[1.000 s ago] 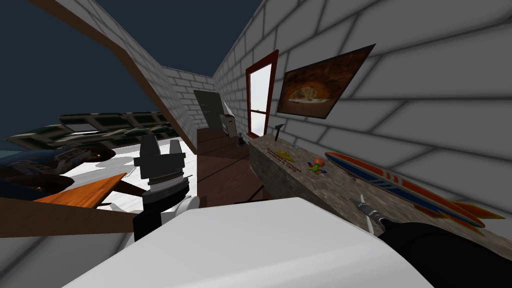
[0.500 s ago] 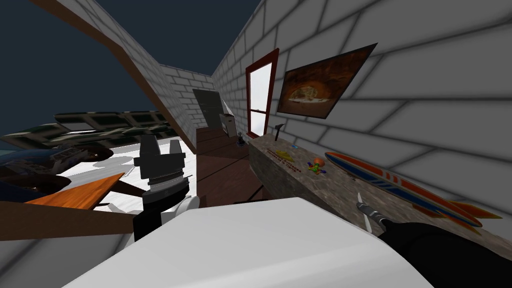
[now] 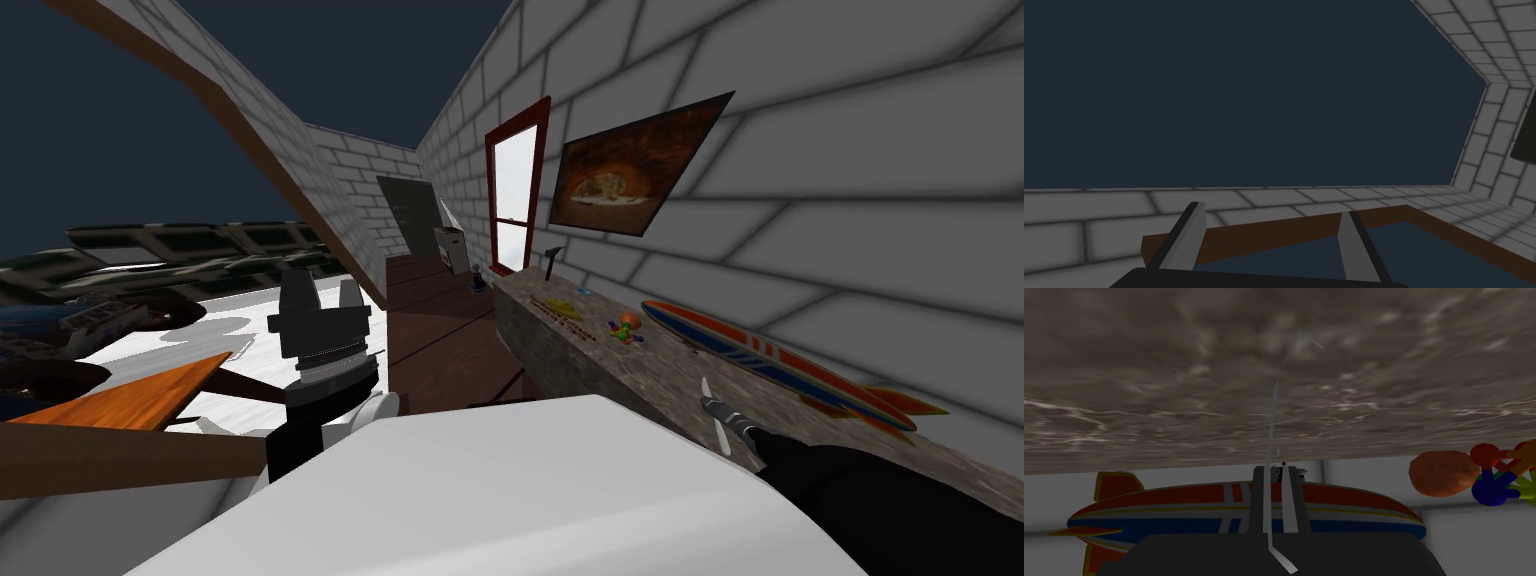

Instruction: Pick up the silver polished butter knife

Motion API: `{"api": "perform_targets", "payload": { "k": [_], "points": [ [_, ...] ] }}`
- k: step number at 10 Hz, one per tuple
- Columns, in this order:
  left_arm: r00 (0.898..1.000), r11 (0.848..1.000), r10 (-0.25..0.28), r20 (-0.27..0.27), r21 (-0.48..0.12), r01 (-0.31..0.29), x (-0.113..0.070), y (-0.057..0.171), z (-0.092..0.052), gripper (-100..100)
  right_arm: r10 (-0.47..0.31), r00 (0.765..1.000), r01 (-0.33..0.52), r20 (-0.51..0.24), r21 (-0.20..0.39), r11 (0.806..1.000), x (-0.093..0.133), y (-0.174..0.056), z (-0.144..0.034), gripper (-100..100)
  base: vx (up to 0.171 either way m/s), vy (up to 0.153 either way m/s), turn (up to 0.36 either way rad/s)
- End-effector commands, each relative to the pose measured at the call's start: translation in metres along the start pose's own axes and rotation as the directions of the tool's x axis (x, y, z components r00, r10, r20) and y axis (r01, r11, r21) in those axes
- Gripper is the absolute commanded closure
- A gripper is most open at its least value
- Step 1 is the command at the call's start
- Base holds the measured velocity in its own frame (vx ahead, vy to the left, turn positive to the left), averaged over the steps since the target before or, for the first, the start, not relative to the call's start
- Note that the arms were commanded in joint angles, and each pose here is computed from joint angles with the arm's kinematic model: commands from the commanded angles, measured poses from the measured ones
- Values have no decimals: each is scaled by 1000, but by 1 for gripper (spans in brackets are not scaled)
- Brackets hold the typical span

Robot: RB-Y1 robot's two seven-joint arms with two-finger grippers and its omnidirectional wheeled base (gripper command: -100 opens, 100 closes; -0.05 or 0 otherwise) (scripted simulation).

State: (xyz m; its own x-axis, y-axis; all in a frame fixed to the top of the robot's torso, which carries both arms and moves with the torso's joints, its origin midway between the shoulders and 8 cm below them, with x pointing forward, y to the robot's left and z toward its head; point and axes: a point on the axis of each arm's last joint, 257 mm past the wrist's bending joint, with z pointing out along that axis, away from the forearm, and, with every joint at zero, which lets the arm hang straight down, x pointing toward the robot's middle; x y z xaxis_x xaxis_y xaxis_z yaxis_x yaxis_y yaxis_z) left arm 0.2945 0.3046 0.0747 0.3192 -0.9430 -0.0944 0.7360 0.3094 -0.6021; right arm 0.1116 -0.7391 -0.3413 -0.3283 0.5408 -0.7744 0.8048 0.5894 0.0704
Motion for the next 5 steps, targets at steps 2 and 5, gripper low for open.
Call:
{"api": "perform_targets", "payload": {
  "k": [2,5],
  "points": [
    [1000,1000,0,0,0,0,0,0,0,0,-12,1000,12,-1,-12,1000,-1,19,-4,100,-16,-25,-67],
    [1000,1000,0,0,0,0,0,0,0,0,-25,1000,25,-2,-27,999,-1,40,-10,100,-15,-24,-67]
  ]
}}
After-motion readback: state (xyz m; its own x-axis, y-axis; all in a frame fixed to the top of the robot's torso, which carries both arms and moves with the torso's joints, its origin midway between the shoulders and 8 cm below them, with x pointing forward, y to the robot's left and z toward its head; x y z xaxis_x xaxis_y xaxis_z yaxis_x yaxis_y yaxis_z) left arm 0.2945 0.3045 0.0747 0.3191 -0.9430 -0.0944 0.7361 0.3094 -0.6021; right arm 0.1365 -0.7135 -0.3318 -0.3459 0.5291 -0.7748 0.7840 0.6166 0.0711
